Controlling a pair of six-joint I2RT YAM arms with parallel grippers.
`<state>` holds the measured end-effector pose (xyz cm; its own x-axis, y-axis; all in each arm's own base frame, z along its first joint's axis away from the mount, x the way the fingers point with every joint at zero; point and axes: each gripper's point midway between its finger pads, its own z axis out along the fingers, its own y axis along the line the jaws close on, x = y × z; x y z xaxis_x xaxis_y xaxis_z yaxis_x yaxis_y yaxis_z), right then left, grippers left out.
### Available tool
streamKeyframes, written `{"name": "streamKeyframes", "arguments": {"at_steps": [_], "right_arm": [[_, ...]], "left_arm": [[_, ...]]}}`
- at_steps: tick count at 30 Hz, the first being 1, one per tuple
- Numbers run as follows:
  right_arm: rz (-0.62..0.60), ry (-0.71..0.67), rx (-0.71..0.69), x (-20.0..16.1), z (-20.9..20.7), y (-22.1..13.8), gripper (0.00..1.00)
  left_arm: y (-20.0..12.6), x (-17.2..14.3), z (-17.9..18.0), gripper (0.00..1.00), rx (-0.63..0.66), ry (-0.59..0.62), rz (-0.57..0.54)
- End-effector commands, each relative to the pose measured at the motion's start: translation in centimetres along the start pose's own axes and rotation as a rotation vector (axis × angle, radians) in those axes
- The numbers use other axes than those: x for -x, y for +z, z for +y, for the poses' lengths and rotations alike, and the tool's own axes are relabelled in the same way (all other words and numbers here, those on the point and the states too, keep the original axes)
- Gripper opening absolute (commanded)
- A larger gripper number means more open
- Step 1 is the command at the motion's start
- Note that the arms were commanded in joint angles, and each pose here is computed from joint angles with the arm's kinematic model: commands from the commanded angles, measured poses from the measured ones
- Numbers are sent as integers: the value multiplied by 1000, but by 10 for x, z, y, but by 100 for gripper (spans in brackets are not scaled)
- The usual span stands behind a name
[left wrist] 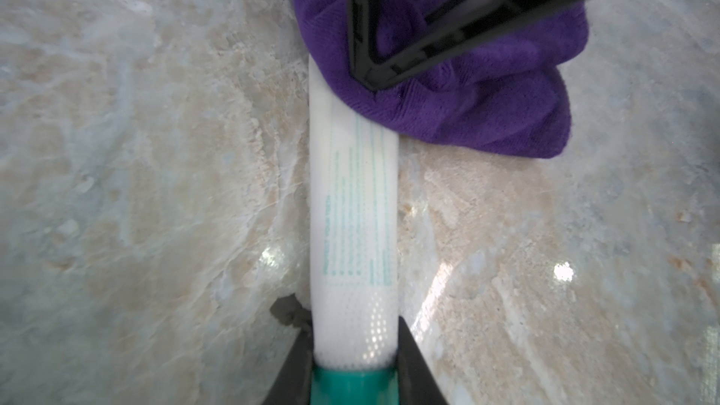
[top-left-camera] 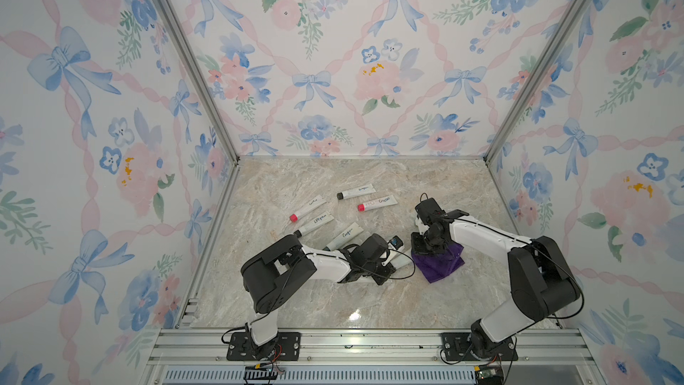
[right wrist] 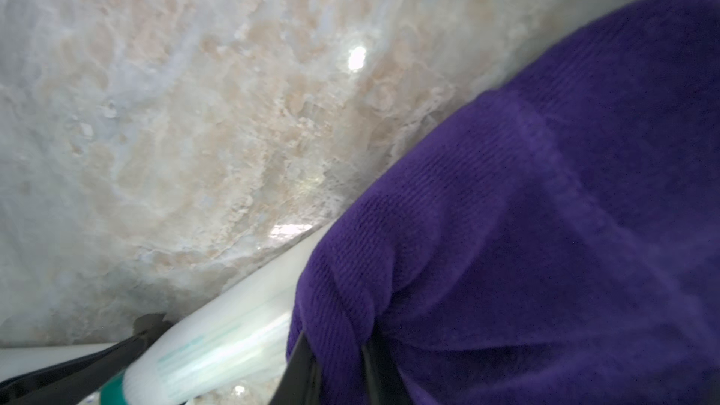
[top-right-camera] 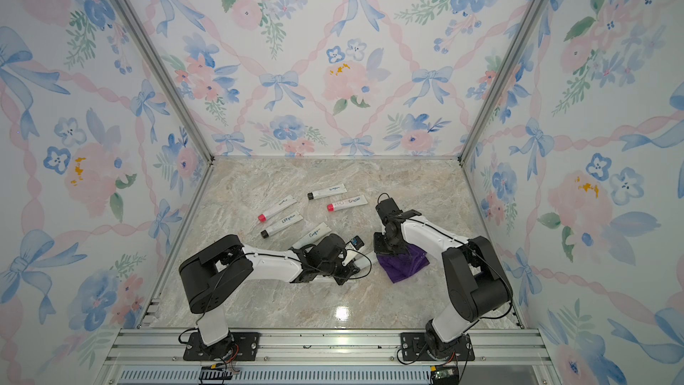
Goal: Wipe the surface of the toothpaste tube
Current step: Wipe the dirt from the toothpaste tube.
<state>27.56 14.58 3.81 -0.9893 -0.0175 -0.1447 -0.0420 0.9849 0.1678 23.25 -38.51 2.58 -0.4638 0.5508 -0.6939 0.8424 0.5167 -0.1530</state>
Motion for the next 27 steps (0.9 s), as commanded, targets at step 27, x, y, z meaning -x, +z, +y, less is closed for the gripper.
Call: {"name": "streamKeyframes", "arguments": {"at_steps": [27], "right_arm": [[101,37,-98,4,-24,28,17]], "left_arm": [[-3,0,8,17,28,-23,-5]]}}
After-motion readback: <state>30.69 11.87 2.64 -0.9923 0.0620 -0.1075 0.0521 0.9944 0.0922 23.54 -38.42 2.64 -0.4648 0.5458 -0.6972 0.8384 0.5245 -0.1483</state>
